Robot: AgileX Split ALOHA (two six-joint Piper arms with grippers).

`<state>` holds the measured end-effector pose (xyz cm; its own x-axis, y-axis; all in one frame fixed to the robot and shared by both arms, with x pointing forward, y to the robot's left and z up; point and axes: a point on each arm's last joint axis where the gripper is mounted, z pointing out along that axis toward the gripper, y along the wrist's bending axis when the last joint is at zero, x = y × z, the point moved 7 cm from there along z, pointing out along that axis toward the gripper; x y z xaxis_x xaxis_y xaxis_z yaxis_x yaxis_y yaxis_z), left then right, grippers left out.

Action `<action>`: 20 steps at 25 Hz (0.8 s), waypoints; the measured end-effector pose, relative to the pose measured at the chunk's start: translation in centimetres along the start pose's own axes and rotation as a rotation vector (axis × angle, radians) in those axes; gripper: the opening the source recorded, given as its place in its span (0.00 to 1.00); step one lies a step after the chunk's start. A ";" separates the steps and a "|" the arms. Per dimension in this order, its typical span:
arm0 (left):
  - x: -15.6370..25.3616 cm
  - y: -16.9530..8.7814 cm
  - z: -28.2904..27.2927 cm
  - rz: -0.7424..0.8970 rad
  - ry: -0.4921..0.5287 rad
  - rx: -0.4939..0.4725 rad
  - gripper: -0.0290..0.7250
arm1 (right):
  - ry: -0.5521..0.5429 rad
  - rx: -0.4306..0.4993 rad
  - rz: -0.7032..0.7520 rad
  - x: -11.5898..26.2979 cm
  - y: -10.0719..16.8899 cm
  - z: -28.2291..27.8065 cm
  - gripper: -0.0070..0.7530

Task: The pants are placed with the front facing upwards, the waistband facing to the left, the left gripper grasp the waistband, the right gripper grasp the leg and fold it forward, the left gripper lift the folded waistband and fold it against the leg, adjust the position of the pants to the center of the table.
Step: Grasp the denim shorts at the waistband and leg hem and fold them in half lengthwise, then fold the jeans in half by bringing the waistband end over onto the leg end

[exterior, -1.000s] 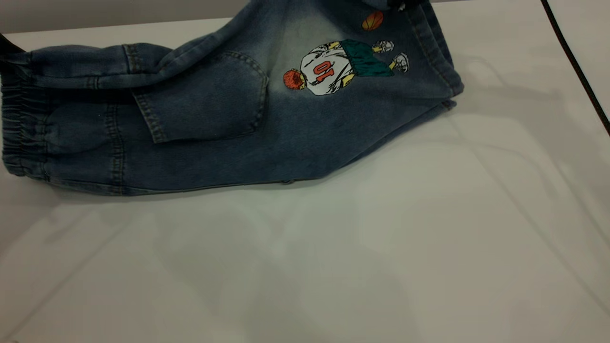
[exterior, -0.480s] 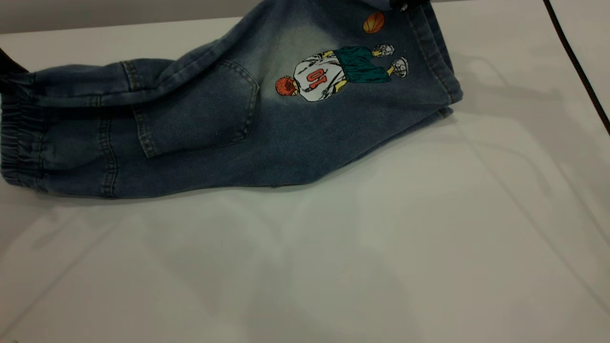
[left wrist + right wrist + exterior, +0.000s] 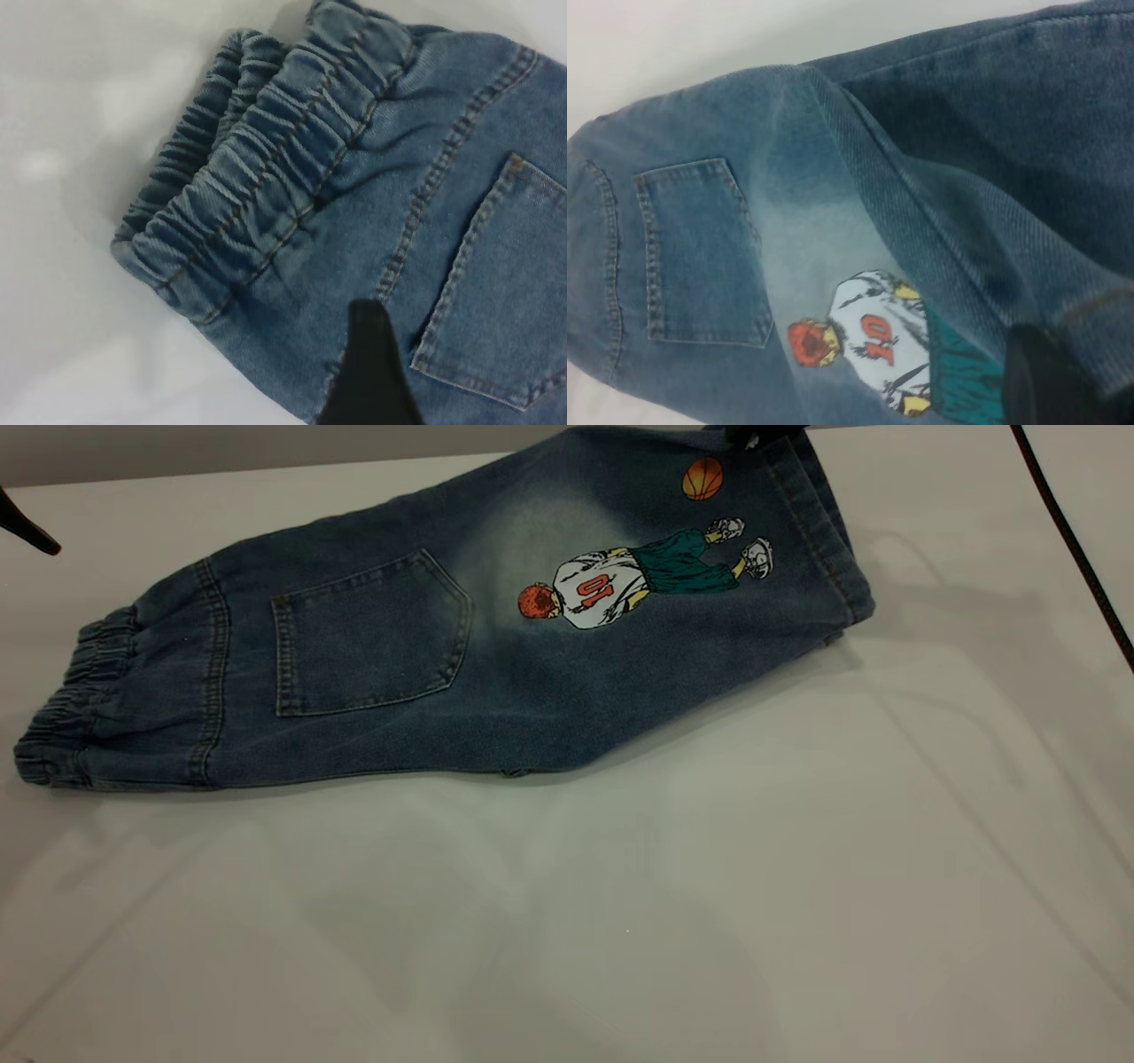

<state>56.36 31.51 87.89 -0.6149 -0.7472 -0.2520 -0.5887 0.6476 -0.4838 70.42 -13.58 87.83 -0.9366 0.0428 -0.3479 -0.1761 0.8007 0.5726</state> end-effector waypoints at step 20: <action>-0.8 7.1 -2.0 0.094 0.149 -0.170 0.67 | 0.044 -0.085 -0.097 0.7 1.4 -0.2 0.62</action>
<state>51.67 36.96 86.32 -0.7340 -0.6608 -0.1567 -0.5976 0.7381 -0.3130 69.40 -12.54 88.55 -0.9260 -0.0602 -0.3727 -0.2896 0.7465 0.5991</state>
